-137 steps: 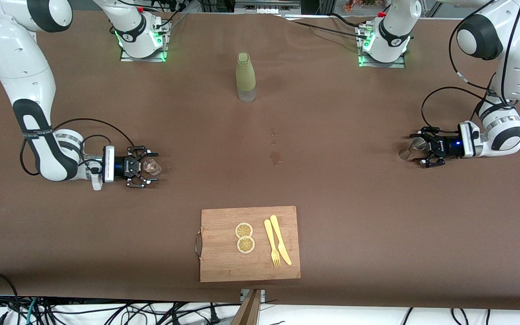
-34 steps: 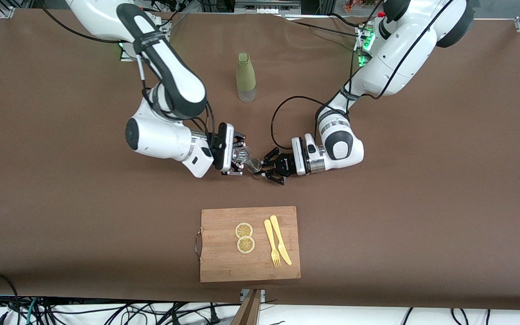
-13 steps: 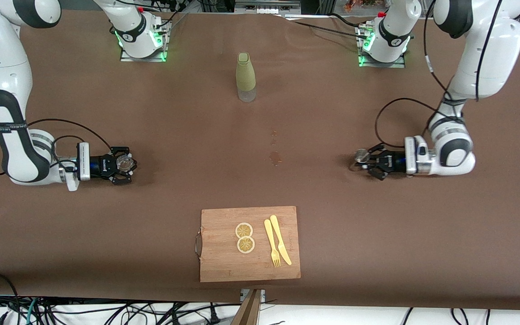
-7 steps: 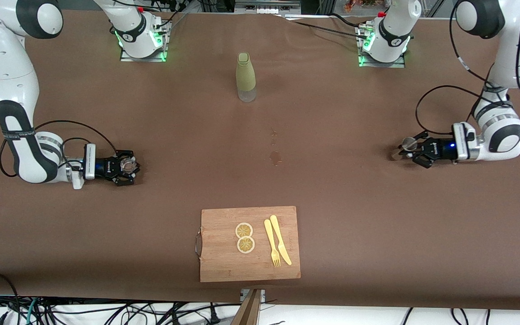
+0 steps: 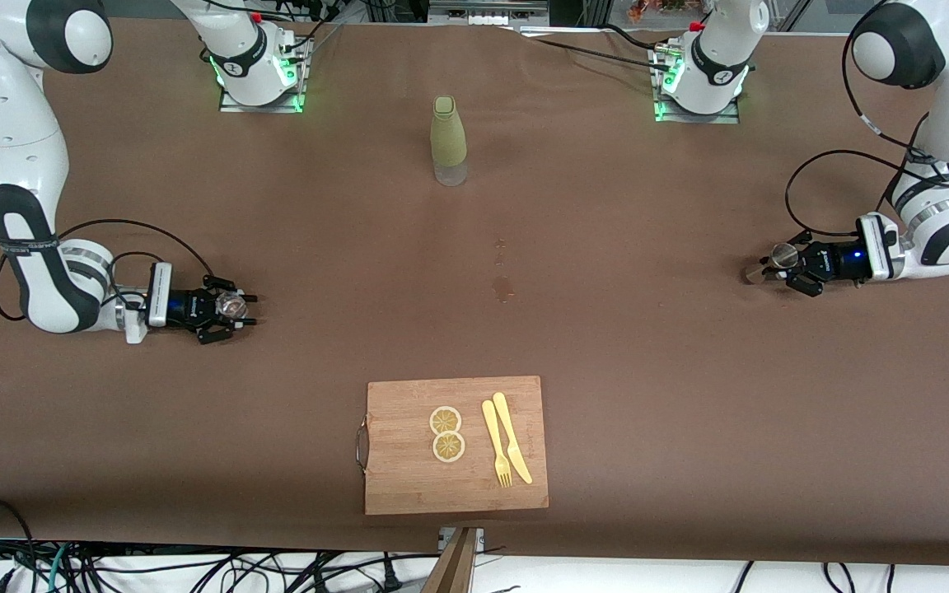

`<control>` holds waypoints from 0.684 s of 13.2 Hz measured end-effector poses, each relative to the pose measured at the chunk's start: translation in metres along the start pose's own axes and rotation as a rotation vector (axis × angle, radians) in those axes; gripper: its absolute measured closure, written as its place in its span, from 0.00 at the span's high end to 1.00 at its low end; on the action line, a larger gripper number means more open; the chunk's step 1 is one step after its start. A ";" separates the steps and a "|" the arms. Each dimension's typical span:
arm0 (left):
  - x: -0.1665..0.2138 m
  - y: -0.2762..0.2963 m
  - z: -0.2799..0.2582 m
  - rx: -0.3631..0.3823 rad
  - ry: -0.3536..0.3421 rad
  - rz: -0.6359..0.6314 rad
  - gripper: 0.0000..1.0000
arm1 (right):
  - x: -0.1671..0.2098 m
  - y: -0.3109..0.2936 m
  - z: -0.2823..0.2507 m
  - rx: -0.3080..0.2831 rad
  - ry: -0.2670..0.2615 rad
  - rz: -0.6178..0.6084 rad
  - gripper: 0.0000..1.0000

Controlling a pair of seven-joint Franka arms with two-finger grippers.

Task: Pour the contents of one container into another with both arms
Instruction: 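Set down the cup with the right gripper while the left gripper releases the jigger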

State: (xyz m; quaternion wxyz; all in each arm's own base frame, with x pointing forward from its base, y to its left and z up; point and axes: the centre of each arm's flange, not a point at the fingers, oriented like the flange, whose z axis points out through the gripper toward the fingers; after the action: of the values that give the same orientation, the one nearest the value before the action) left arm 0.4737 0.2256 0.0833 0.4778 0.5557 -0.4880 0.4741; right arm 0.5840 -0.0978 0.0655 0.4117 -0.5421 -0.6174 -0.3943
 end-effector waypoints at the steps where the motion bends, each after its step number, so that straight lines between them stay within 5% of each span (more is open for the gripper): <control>1: -0.007 -0.002 0.000 -0.008 0.000 -0.001 0.21 | -0.004 -0.003 -0.011 -0.012 -0.013 0.008 0.72; 4: -0.022 -0.005 0.002 -0.022 0.001 -0.004 0.21 | -0.014 -0.014 -0.043 -0.038 -0.047 0.039 1.00; 9: -0.027 -0.005 0.003 -0.028 0.001 -0.011 0.27 | 0.012 -0.022 -0.108 -0.017 -0.155 0.227 1.00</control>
State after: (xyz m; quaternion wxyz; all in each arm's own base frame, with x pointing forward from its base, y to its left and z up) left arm 0.4773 0.2253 0.0554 0.4884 0.5513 -0.4912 0.4650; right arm 0.5701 -0.1965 0.1133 0.4002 -0.6406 -0.5787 -0.3074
